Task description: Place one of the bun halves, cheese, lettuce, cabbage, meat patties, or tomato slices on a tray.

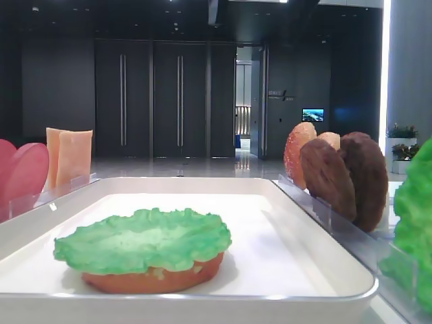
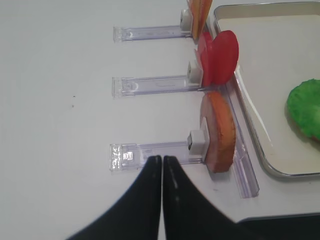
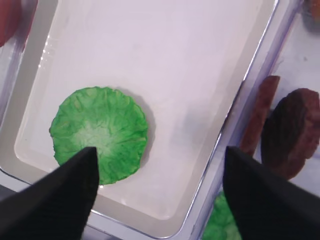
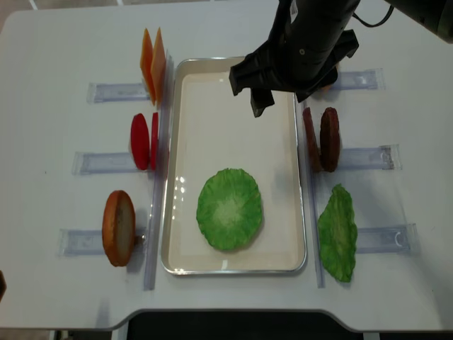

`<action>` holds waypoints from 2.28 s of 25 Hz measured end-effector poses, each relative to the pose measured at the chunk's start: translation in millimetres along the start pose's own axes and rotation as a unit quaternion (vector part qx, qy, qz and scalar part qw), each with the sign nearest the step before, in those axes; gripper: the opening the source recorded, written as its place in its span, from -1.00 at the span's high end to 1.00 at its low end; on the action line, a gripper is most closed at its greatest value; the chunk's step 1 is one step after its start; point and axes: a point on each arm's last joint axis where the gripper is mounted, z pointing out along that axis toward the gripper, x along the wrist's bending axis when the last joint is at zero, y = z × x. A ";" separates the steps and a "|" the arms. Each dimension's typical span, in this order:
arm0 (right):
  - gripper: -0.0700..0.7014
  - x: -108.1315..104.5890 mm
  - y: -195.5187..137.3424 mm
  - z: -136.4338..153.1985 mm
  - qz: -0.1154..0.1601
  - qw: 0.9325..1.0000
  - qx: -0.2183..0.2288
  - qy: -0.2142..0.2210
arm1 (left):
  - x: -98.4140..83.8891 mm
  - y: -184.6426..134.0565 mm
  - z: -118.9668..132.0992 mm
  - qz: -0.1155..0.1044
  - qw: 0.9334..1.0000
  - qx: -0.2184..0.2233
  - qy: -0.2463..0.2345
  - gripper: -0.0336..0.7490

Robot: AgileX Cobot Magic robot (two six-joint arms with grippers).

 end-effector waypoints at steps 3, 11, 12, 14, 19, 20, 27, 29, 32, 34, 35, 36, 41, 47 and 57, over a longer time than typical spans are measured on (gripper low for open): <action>-0.47 -5.0 0.5 -3.9 0.002 1.000 -0.005 -0.007 | 0.0 0.0 0.0 0.000 1.000 0.000 0.000 0.92; -0.47 -69.7 12.1 -26.1 0.038 0.998 -0.038 -0.033 | 0.0 0.0 0.0 0.000 1.000 0.000 0.000 0.92; -0.47 -82.3 13.1 -29.6 0.046 0.997 -0.042 -0.038 | 0.0 0.0 0.0 0.000 1.000 0.000 0.000 0.92; -0.47 -109.2 14.5 -35.2 0.063 0.996 -0.049 -0.051 | 0.0 0.0 0.0 0.000 1.000 0.000 0.000 0.92; -0.47 -171.0 10.6 -46.7 0.105 0.989 -0.056 -0.083 | 0.0 0.0 0.0 0.000 1.000 0.000 0.000 0.92; -0.47 -183.1 8.6 -49.1 0.111 0.988 -0.057 -0.090 | 0.0 0.0 0.0 0.000 1.000 0.000 0.000 0.92; -0.47 -252.5 -12.2 -65.9 0.183 0.972 -0.061 -0.131 | 0.0 0.0 0.0 0.000 1.000 0.000 0.000 0.92; -0.47 -263.0 -17.0 -68.9 0.192 0.970 -0.061 -0.137 | 0.0 0.0 0.0 0.000 1.000 0.000 0.000 0.92; -0.47 -272.5 -21.6 -71.6 0.196 0.968 -0.060 -0.143 | 0.0 0.0 0.0 0.000 1.000 0.000 0.000 0.92; -0.47 -275.4 -23.1 -72.5 0.192 0.969 -0.060 -0.145 | 0.0 0.0 0.0 0.000 1.000 0.000 0.000 0.92; -0.47 -276.2 -23.5 -72.8 0.191 0.969 -0.059 -0.146 | 0.0 0.0 0.0 0.000 1.000 0.000 0.000 0.92; -0.47 -276.6 -23.8 -72.9 0.191 0.969 -0.059 -0.147 | 0.0 0.0 0.0 0.000 1.000 0.000 0.000 0.92; -0.47 -268.1 -36.9 -78.5 0.184 0.970 -0.058 -0.149 | 0.0 0.0 0.0 0.000 1.000 0.000 0.000 0.92; -0.44 -241.6 -88.4 -76.0 0.188 0.971 -0.030 -0.142 | 0.0 0.0 0.0 0.000 1.000 0.000 0.000 0.92; -0.42 -181.5 -168.4 -118.6 0.183 0.964 -0.126 -0.146 | 0.0 0.0 0.0 0.000 1.000 0.000 0.000 0.92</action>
